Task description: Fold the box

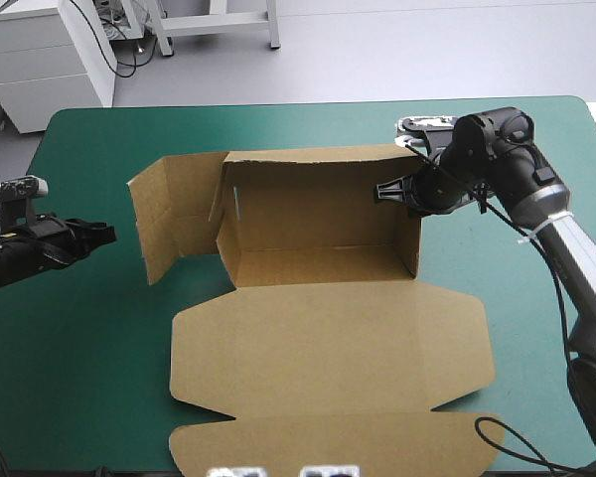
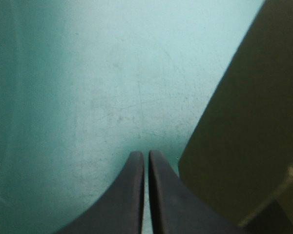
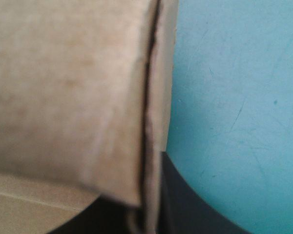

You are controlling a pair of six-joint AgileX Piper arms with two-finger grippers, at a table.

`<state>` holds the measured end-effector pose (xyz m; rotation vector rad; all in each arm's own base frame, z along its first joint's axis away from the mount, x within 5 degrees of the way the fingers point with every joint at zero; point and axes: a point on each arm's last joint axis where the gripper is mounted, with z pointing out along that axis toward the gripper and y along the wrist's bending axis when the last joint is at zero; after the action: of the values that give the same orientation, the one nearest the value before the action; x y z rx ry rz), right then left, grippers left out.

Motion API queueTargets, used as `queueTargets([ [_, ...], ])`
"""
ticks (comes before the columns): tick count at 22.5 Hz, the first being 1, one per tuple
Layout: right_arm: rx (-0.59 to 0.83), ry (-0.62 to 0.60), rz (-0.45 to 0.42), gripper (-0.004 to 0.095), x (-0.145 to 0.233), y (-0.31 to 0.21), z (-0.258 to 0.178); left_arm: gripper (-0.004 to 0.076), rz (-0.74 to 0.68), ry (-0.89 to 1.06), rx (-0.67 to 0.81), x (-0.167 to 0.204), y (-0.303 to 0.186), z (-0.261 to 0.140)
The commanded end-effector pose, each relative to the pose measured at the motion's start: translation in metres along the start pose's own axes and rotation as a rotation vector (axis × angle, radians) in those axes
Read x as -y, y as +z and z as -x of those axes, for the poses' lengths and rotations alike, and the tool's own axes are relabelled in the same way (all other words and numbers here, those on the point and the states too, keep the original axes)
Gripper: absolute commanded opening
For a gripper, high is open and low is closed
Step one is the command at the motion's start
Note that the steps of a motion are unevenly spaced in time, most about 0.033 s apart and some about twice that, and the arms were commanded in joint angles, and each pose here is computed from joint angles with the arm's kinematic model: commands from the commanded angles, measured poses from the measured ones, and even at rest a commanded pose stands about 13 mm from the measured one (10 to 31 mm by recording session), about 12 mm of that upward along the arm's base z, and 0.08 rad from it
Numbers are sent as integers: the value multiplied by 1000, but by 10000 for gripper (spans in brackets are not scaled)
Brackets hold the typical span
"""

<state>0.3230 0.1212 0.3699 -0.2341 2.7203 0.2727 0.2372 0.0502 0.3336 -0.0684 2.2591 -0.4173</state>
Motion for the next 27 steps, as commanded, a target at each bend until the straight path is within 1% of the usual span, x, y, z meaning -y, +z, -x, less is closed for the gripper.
queueTargets([
  [1, 66, 18, 23, 3, -1, -34, -16, 12, -12, 19, 77, 10, -7, 11],
  [5, 61, 11, 7, 3, 1, -36, -24, 12, 6, 21, 104, 9, -7, 14],
  [7, 47, -10, -38, 3, 5, -27, -20, 12, 10, 28, 106, 9, -7, 14],
  [8, 21, -16, -59, 3, 7, -16, -17, 12, 15, 29, 109, 9, -7, 14],
  [11, -48, -35, -77, 2, 9, 12, -11, 12, 23, 27, 119, 8, -7, 15],
  [13, -102, -50, -126, 1, 14, 42, -3, 12, 23, 27, 119, 8, -7, 15],
  [15, -89, -60, -144, 1, 15, 58, 9, 12, 23, 27, 119, 8, -7, 15],
  [21, -51, -73, -142, 1, 12, 81, 37, 8, 28, 27, 124, 7, -7, 15],
  [27, -64, -76, -139, 5, 11, 83, 43, 8, 43, 44, 112, 6, -7, 14],
])
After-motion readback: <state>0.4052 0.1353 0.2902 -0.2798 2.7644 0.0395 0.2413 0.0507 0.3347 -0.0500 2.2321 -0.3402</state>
